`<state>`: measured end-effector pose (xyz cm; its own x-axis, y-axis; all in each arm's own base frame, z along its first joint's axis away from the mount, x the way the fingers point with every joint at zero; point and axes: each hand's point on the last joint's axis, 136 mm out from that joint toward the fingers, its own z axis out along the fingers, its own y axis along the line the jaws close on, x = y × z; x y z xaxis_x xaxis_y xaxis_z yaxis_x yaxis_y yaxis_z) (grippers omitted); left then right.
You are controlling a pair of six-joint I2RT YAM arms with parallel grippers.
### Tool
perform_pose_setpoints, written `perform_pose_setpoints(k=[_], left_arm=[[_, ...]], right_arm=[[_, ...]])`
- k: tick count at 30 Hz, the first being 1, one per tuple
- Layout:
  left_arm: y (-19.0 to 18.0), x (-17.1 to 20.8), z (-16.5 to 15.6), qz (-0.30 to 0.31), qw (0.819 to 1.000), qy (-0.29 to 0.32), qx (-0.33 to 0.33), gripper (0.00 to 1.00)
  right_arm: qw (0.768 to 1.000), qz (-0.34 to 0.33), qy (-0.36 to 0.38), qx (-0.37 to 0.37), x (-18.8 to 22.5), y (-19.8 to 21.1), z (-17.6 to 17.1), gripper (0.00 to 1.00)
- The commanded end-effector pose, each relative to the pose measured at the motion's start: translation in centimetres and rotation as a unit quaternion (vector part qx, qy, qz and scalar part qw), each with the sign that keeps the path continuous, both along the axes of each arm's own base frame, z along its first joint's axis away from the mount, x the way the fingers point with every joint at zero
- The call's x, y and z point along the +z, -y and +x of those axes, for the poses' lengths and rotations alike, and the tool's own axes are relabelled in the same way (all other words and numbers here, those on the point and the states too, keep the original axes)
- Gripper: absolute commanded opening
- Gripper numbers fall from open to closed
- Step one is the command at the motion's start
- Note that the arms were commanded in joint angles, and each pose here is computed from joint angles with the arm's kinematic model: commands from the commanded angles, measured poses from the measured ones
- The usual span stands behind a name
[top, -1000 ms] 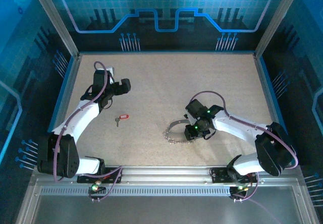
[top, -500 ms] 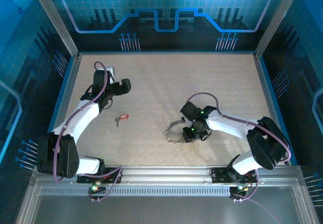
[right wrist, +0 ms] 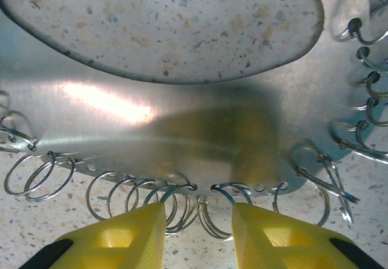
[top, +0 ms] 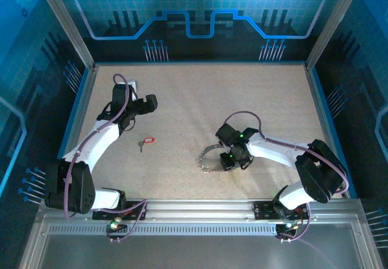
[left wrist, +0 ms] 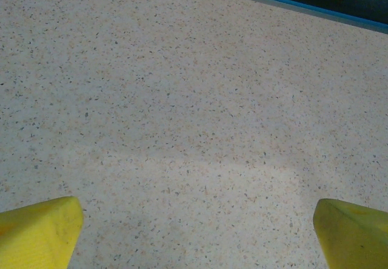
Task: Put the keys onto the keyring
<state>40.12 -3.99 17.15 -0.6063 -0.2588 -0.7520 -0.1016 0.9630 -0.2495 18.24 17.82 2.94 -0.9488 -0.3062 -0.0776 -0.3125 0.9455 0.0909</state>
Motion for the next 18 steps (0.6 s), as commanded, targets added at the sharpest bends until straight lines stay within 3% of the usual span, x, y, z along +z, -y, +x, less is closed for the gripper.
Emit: perform_pose_setpoints(k=[1, 11, 18], left_arm=[[0.5, 2.1, 0.2, -0.007, 1.000, 0.023, -0.008, 0.99], [0.7, 2.6, 0.0, -0.013, 0.999, 0.028, -0.013, 0.99], [0.7, 2.6, 0.1, -0.011, 0.999, 0.029, -0.012, 0.99]], right_arm=[[1.000, -0.015, -0.002, -0.005, 0.3, 0.1, -0.1, 0.35], [1.000, 0.001, 0.011, 0.021, 1.1, -1.5, -0.3, 0.36], [1.000, -0.022, 0.006, 0.020, 0.4, -1.5, -0.1, 0.35]])
